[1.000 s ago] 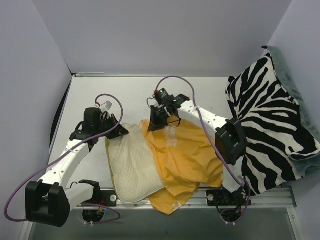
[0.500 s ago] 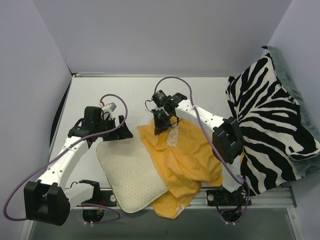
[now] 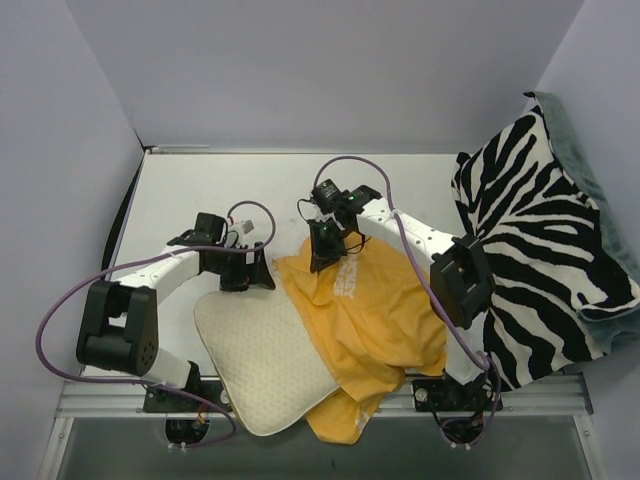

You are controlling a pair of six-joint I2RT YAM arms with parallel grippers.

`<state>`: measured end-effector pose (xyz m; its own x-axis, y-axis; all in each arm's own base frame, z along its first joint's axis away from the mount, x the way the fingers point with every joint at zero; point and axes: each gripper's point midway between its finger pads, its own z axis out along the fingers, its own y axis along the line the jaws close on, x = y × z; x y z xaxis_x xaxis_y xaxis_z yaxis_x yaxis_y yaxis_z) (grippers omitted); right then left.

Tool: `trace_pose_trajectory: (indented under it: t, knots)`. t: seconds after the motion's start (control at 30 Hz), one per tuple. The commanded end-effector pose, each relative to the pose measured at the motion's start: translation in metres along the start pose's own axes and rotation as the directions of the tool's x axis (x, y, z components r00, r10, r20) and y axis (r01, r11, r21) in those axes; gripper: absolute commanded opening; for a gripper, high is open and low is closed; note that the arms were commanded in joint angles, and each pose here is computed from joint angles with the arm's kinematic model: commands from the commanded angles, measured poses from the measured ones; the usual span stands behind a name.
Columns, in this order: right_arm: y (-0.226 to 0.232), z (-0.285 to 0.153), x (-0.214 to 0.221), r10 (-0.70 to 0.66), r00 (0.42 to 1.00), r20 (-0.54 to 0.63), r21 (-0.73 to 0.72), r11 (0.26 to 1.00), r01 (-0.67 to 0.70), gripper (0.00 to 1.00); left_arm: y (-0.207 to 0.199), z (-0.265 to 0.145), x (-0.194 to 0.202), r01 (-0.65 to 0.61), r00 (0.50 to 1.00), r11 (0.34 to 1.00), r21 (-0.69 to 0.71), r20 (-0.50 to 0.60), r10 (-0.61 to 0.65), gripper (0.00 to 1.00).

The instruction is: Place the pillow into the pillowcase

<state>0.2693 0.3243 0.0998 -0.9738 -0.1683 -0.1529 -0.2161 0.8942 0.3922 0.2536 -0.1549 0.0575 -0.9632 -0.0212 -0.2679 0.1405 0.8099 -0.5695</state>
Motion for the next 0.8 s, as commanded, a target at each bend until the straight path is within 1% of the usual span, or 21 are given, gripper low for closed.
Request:
trace_pose_trajectory:
  t: [0.0,0.03,0.07,0.1,0.17,0.23,0.27,0.33,0.37,0.4,0.43,0.47,0.53,0.57,0.63,0.67,0.77]
  knots:
    - [0.017,-0.031,0.011,0.001,1.000,-0.007,-0.065,0.998,-0.001,0.00,0.007,0.004,0.019,-0.001,0.999,0.999,-0.051,-0.049,-0.002,0.97]
    - [0.017,-0.031,0.012,0.003,1.000,-0.010,-0.064,0.998,-0.004,0.00,0.011,-0.002,0.011,-0.006,1.000,0.996,-0.094,-0.019,0.004,0.97]
    - [0.017,-0.030,0.013,0.004,1.000,-0.012,-0.064,0.998,-0.005,0.00,0.012,-0.012,-0.001,-0.024,0.999,0.992,-0.122,0.043,0.029,0.98]
    - [0.017,-0.030,0.014,0.005,1.000,-0.017,-0.068,0.998,-0.007,0.00,0.012,-0.017,-0.007,-0.028,0.996,0.991,-0.131,0.077,0.039,0.97]
    - [0.016,-0.028,0.015,0.012,1.000,-0.026,-0.069,0.998,-0.014,0.00,0.007,-0.034,-0.027,-0.095,0.982,0.982,-0.163,0.148,0.120,0.98]
    - [0.017,-0.028,0.017,0.009,0.999,-0.031,-0.076,0.997,-0.011,0.00,0.000,-0.042,-0.037,-0.149,0.969,0.977,-0.153,0.173,0.175,0.97]
    - [0.017,-0.028,0.018,0.007,0.999,-0.032,-0.077,0.997,-0.009,0.00,-0.001,-0.045,-0.045,-0.146,0.967,0.977,-0.157,0.183,0.175,0.97]
    - [0.016,-0.029,0.019,0.011,0.999,-0.034,-0.075,0.997,-0.013,0.00,-0.001,-0.041,-0.044,-0.140,0.975,0.979,-0.146,0.152,0.162,0.97]
    - [0.016,-0.030,0.019,0.008,1.000,-0.030,-0.077,0.997,-0.010,0.00,0.003,-0.031,-0.034,-0.120,0.987,0.985,-0.122,0.088,0.132,0.98]
    - [0.015,-0.031,0.020,0.010,0.999,-0.030,-0.076,0.997,-0.012,0.00,0.006,-0.024,-0.027,-0.108,0.992,0.988,-0.107,0.046,0.114,0.98]
    - [0.017,-0.033,0.019,0.011,1.000,-0.025,-0.080,0.997,-0.013,0.00,-0.002,-0.017,-0.018,-0.085,0.996,0.996,-0.042,0.006,0.085,0.98]
    - [0.017,-0.036,0.018,0.011,1.000,-0.018,-0.084,0.996,-0.013,0.00,0.000,-0.005,-0.007,-0.048,0.997,0.999,-0.008,-0.057,0.048,0.97]
    - [0.019,-0.042,0.013,0.015,1.000,0.001,-0.092,0.996,-0.015,0.00,-0.009,0.005,0.004,-0.009,0.991,0.999,0.052,-0.130,0.016,0.98]
    - [0.021,-0.046,0.011,0.022,1.000,0.012,-0.098,0.995,-0.021,0.00,-0.007,0.011,0.012,0.023,0.985,0.998,0.062,-0.174,-0.012,0.98]
    - [0.023,-0.055,0.003,0.030,0.999,0.040,-0.114,0.993,-0.025,0.00,-0.014,0.014,0.017,0.061,0.977,0.992,0.107,-0.208,-0.037,0.97]
    - [0.023,-0.058,0.002,0.033,0.998,0.046,-0.119,0.992,-0.027,0.00,-0.020,0.015,0.020,0.089,0.971,0.984,0.151,-0.232,-0.052,0.97]
    - [0.026,-0.068,-0.004,0.042,0.997,0.072,-0.135,0.990,-0.032,0.00,-0.035,0.020,0.031,0.115,0.960,0.969,0.220,-0.276,-0.051,0.97]
